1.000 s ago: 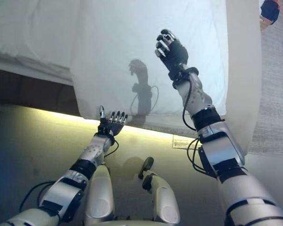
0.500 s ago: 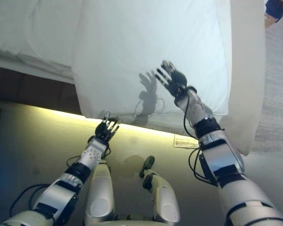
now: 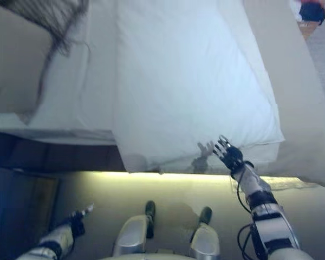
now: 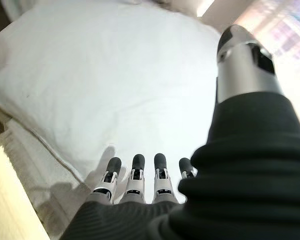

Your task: Make the bed neatly

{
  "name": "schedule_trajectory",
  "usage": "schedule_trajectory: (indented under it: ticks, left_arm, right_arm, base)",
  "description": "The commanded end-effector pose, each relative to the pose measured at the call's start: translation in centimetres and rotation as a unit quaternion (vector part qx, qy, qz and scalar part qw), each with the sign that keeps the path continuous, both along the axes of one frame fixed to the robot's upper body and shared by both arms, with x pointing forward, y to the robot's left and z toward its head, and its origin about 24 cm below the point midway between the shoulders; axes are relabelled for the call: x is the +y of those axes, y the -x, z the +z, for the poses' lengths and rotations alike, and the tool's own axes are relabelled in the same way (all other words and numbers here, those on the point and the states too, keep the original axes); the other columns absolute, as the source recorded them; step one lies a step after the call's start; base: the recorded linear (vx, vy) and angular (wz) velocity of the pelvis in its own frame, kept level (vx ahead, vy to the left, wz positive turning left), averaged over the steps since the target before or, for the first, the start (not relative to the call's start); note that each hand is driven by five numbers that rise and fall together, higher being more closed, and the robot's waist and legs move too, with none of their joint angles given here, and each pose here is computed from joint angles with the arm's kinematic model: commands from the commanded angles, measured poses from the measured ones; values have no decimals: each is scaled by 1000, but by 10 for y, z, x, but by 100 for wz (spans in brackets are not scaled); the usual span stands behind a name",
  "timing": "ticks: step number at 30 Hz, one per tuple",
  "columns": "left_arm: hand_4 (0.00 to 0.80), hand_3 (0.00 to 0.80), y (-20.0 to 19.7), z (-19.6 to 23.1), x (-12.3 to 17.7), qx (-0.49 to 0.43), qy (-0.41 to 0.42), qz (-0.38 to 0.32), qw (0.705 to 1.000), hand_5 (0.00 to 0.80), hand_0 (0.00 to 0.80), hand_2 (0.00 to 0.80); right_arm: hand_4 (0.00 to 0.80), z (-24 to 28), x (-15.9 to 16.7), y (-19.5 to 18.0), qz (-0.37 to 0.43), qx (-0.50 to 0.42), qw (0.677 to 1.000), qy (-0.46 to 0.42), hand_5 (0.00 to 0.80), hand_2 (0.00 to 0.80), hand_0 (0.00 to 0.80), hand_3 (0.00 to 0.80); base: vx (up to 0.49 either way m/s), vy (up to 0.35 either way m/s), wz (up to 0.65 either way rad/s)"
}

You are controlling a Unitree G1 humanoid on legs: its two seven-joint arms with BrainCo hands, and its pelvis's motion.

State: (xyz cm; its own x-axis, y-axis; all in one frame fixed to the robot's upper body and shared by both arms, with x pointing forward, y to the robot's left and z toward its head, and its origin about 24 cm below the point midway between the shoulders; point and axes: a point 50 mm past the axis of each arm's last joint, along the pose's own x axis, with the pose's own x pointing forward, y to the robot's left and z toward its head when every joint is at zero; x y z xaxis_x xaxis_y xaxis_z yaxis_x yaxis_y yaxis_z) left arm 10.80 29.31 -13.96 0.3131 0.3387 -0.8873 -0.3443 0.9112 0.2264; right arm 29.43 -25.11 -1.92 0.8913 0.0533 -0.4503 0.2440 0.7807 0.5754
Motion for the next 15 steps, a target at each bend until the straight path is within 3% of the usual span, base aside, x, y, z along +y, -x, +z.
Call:
schedule_trajectory:
  ticks: [1, 8, 15]
  left_arm:
    - [0, 0, 35, -6, 5, 66, -12, -46, 997, 0, 0, 0]
    - [0, 0, 56, -16, -11, 110, 8, -66, 992, 0, 0, 0]
    - [0, 0, 62, -22, -27, 75, 62, 9, 995, 0, 0, 0]
  right_arm:
    - [0, -14, -3, 17, -6, -6, 1000, -14, 0, 0, 0, 0]
    - [0, -44, 9, 44, -4, 46, 998, -42, 0, 0, 0, 0]
    - [0, -58, -7, 67, 25, 91, 996, -1, 0, 0, 0, 0]
  base:
    - [263, 111, -9]
    - [280, -78, -15]
    - [258, -96, 13]
